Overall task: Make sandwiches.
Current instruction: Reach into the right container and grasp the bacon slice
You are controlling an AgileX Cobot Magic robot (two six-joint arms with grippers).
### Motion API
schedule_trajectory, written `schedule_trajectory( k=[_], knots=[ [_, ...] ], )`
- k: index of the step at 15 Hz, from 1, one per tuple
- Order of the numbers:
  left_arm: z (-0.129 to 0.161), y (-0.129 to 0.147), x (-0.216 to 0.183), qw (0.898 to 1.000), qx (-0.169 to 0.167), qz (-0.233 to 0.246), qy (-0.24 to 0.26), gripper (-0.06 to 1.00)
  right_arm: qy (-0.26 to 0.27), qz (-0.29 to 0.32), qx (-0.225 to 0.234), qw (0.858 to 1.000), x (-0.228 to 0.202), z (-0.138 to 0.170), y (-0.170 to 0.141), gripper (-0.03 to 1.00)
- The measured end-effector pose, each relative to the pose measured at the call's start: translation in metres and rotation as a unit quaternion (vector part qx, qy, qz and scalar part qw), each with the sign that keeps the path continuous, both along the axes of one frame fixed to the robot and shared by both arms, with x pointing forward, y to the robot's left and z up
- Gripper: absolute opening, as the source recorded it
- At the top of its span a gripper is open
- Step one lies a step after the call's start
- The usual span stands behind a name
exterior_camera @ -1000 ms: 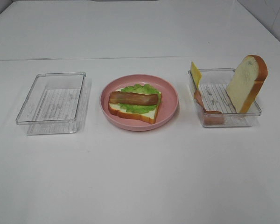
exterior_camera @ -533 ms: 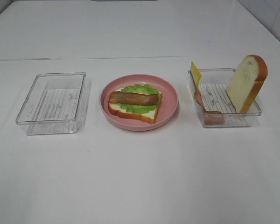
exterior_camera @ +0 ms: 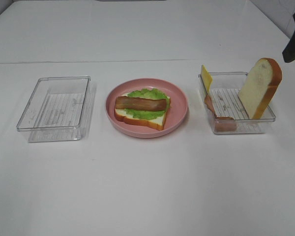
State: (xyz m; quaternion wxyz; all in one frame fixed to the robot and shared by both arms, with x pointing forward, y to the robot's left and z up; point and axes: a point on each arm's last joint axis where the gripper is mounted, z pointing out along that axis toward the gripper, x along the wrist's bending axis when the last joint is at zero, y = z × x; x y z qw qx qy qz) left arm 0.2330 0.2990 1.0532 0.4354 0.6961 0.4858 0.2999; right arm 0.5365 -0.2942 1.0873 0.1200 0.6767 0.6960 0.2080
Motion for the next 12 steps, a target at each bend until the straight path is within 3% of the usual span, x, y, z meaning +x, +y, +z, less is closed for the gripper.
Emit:
schedule_trajectory(
  k=[2,5,12],
  knots=[
    [0.0,0.0,0.0,1.0,0.0,0.0,0.0,0.85,0.023,0.071,-0.015,0.997,0.032,-0.008,0.036,0.73],
    [0.0,0.0,0.0,1.0,0.0,0.0,0.0,0.85,0.046,0.106,-0.021,0.993,0.053,-0.021,0.067,0.73],
    [0.0,0.0,0.0,1.0,0.0,0.0,0.0,0.85,0.119,0.112,0.001,0.987,0.103,-0.07,0.092,0.73]
  ],
)
